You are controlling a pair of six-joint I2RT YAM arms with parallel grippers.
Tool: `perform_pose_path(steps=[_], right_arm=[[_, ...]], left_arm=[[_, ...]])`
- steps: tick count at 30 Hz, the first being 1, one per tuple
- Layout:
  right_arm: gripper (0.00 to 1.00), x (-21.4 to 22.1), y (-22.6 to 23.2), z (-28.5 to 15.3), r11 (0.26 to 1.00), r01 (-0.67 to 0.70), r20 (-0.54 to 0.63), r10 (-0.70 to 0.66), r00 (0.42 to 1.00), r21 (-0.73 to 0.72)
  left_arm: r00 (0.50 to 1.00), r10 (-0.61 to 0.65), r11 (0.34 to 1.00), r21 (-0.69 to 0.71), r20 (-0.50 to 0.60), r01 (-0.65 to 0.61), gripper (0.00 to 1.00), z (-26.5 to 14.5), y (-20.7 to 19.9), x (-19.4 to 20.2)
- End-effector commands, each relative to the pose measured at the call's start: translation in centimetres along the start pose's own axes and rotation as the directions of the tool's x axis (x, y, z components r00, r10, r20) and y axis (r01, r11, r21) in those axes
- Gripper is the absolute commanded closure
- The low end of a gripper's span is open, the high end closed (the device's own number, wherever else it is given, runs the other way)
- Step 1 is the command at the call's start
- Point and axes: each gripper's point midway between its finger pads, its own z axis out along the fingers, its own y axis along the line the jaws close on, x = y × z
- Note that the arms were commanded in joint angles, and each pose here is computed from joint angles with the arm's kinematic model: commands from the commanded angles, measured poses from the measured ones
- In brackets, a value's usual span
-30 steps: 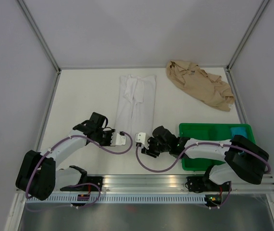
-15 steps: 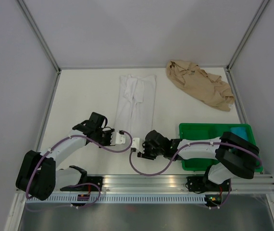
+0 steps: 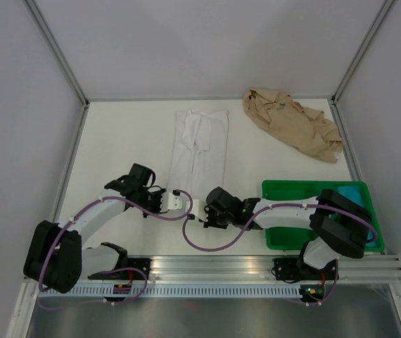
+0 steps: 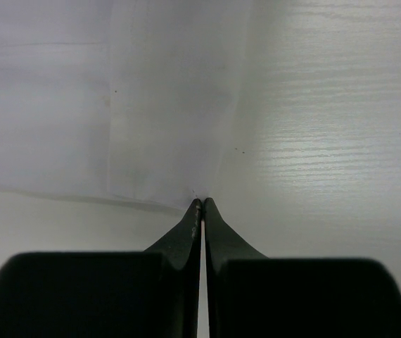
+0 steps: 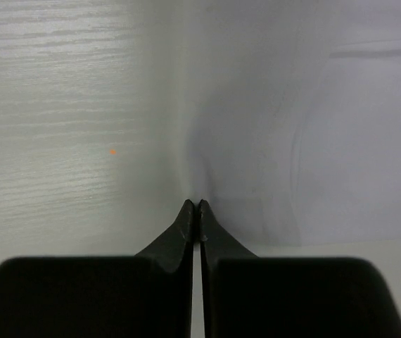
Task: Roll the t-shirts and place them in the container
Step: Roll the tshirt
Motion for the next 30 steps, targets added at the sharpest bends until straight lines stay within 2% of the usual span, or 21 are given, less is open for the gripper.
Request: perform_pose_path(steps=[1,10,14,16,19,30], right_arm=[[1.00,-0.4,0.4,-0.9,1.000,0.000,0.006,0.000,1.000,-0.015],[1.00,-3.4,2.8,-3.8,0.987,0.002,0.135,0.020,0.991,-0.161],[1.00,-3.5,2.5,-4.6,0.972,-0.037,0.160,0.076,0.984,-0.230],[1.00,-3.4,2.6,-4.6,0.953,-0.078,0.170,0.132,0.977,-0.292],[1.00,-2.5,0.4,-4.1,0.943,-0.177,0.166,0.229,0.959,-0.283],[1.00,-1.5,-2.8,-2.9,0.877,-0.364,0.147,0.424,0.894,-0.312]], left_arm=[[0.997,-0.055,0.998,0.022,0.054,0.054,0.98,-0.9,-0.2,-1.5],[0.984,-0.142,0.981,0.150,0.111,0.124,0.98,-2.6,-3.2,-3.7],[0.975,-0.208,0.958,0.221,0.085,0.185,0.98,-2.7,-4.1,-3.6],[0.965,-0.248,0.948,0.226,0.089,0.223,0.98,-2.7,-3.7,-3.5],[0.960,-0.265,0.946,0.219,0.088,0.241,0.98,-2.7,-2.6,-2.9],[0.950,-0.302,0.939,0.198,0.080,0.281,0.98,-2.4,1.8,-2.1]])
